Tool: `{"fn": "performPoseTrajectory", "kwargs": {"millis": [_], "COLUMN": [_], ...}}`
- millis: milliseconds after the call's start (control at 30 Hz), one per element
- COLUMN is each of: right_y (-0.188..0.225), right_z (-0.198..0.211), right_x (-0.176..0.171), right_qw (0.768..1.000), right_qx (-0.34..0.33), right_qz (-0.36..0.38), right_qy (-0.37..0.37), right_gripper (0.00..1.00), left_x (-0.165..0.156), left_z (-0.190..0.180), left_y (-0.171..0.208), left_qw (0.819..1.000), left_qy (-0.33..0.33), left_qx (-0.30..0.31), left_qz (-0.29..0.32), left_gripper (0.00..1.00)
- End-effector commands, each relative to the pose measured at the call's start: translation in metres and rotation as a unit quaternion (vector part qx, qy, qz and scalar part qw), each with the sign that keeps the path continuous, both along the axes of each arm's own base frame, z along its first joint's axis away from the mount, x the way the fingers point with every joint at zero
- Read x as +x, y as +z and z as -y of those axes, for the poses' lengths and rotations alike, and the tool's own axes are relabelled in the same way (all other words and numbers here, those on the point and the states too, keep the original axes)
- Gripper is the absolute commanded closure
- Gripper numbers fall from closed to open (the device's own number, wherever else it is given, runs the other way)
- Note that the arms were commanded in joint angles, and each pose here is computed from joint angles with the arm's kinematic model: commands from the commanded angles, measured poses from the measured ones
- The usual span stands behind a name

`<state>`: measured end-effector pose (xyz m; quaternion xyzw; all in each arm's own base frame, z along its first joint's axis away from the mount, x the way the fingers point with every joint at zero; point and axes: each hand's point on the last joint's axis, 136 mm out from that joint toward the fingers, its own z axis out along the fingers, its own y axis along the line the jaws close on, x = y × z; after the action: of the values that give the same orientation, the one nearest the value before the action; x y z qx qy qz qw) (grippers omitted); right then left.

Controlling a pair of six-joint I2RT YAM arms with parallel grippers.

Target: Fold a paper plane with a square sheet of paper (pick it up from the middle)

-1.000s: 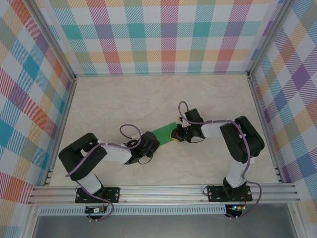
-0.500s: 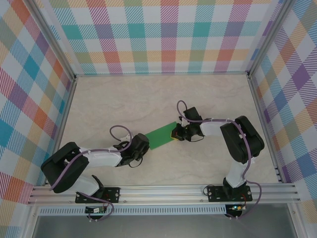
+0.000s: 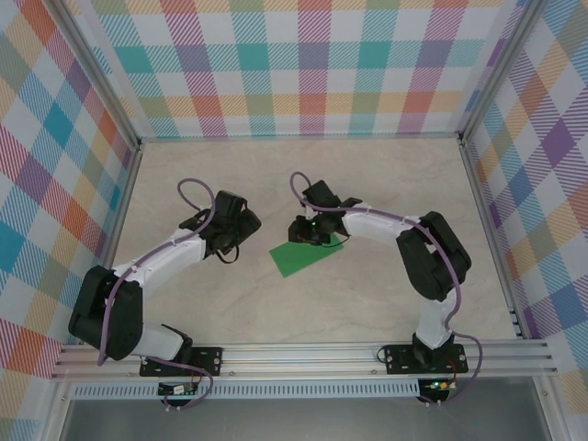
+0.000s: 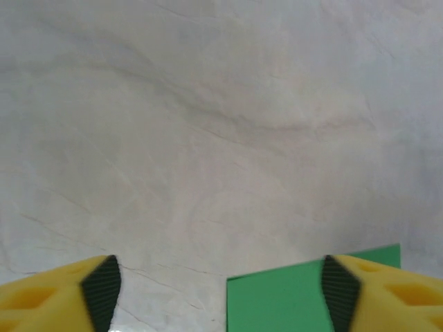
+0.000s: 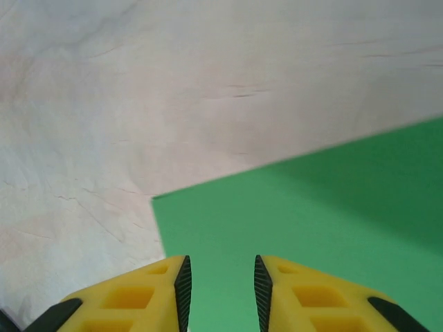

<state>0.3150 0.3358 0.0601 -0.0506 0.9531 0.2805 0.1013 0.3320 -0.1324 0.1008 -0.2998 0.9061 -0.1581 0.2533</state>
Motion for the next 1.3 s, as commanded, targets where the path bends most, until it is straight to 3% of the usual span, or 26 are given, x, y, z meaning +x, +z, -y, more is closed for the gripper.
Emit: {"fn": "performPoseTrajectory", "kwargs": {"millis": [0, 133, 300, 533, 633, 767, 867, 1033, 1267], "right_y": [-0.024, -0.032, -0.049, -0.066, -0.059, -0.029, -0.018, -0.027, -0.040], "right_z": [-0.010, -0.030, -0.035, 0.013, 0.039, 0.041, 0.038, 0.066, 0.076], "right_x": [-0.013, -0.018, -0.033, -0.093, -0.103, -0.082, -0.066, -0.057, -0.055], "right_qw": [0.998, 0.997, 0.993, 0.965, 0.953, 0.968, 0.984, 0.983, 0.981], "right_qx": [-0.049, -0.060, -0.092, -0.144, -0.162, -0.146, -0.131, -0.183, -0.175], "right_qz": [-0.028, -0.035, -0.048, -0.039, -0.012, 0.028, 0.019, -0.012, -0.050], "right_qy": [0.011, 0.030, 0.060, 0.215, 0.255, 0.204, 0.115, -0.020, -0.069], "right_gripper": [0.66, 0.65, 0.65, 0.66, 0.67, 0.65, 0.57, 0.50, 0.49], "left_x": [-0.009, -0.009, -0.014, -0.014, -0.013, -0.013, -0.016, -0.030, -0.051], "left_z": [-0.024, -0.043, -0.050, -0.036, -0.032, -0.022, -0.009, 0.010, 0.037], "left_y": [-0.008, -0.011, -0.020, -0.026, -0.026, -0.026, -0.026, -0.027, -0.031], "left_qw": [0.999, 0.998, 0.997, 0.997, 0.997, 0.997, 0.995, 0.988, 0.975], "left_qy": [0.004, 0.025, 0.018, -0.026, -0.034, -0.046, -0.065, -0.101, -0.151], "left_qx": [0.030, 0.038, 0.043, 0.016, 0.008, -0.019, -0.050, -0.086, -0.132], "left_qz": [-0.041, -0.051, -0.067, -0.065, -0.063, -0.061, -0.061, -0.073, -0.096], "left_gripper": [0.10, 0.00, 0.00, 0.00, 0.00, 0.00, 0.00, 0.01, 0.10]}}
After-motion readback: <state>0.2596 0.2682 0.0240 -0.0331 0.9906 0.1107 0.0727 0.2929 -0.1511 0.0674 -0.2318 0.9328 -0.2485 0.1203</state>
